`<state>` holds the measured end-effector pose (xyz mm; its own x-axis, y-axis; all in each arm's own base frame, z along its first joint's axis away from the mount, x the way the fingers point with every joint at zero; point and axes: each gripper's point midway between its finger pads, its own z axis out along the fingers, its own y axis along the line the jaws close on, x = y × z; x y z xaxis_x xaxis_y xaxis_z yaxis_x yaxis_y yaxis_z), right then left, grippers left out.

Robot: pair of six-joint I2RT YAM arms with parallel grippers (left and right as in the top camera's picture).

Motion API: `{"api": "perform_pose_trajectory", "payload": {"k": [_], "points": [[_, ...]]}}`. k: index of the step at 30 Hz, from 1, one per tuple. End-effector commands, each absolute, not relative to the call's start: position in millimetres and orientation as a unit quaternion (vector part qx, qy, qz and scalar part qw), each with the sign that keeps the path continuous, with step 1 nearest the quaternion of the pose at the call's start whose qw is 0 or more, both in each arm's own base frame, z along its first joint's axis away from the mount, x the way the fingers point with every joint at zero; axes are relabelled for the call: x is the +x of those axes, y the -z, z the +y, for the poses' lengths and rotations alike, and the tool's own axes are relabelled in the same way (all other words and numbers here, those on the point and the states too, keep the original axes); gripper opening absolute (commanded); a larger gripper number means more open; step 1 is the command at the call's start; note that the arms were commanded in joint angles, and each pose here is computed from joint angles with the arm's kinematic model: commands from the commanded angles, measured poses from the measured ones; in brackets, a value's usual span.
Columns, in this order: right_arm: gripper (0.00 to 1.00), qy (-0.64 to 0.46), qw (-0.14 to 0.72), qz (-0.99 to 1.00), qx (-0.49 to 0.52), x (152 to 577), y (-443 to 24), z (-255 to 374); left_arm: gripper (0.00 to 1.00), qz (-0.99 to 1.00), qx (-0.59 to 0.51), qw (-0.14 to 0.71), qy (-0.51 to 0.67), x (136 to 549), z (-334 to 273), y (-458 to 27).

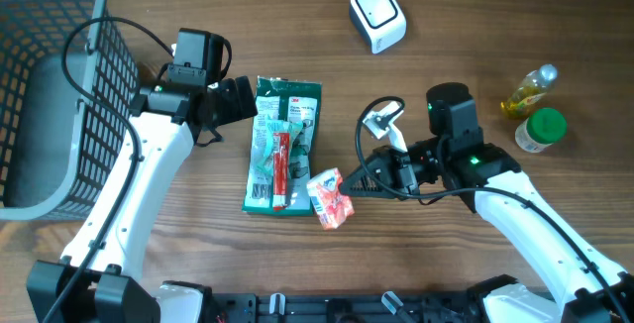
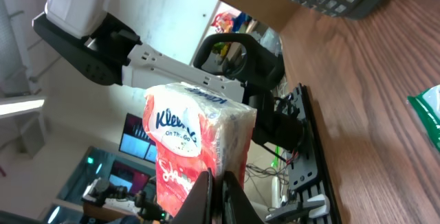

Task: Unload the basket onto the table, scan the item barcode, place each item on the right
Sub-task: 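Raise the Kleenex pack and rotate it with the right gripper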

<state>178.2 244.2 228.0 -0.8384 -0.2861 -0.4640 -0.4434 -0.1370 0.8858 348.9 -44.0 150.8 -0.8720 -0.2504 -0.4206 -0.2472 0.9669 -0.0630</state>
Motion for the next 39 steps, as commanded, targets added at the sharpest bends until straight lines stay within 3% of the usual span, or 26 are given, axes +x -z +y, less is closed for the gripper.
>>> {"api": "perform_pose_trajectory", "payload": {"k": [1, 13, 27, 39], "points": [[0.04, -0.717, 0.062, 0.629, -0.294, 172, -238, 236, 1.0, 0.965, -0.126, 0.23, 0.001, 352, -41, -159], [0.04, -0.716, 0.051, 0.635, -0.286, 176, -243, 237, 1.0, 0.965, -0.126, 0.23, 0.001, 352, -41, -159], [0.04, -0.699, 0.09, 0.636, -0.313, 189, -296, 232, 1.0, 0.965, -0.126, 0.23, 0.001, 352, -41, -159], [0.04, -0.699, 0.097, 0.639, -0.307, 193, -293, 229, 1.0, 0.965, -0.126, 0.23, 0.001, 352, -41, -159]]}}
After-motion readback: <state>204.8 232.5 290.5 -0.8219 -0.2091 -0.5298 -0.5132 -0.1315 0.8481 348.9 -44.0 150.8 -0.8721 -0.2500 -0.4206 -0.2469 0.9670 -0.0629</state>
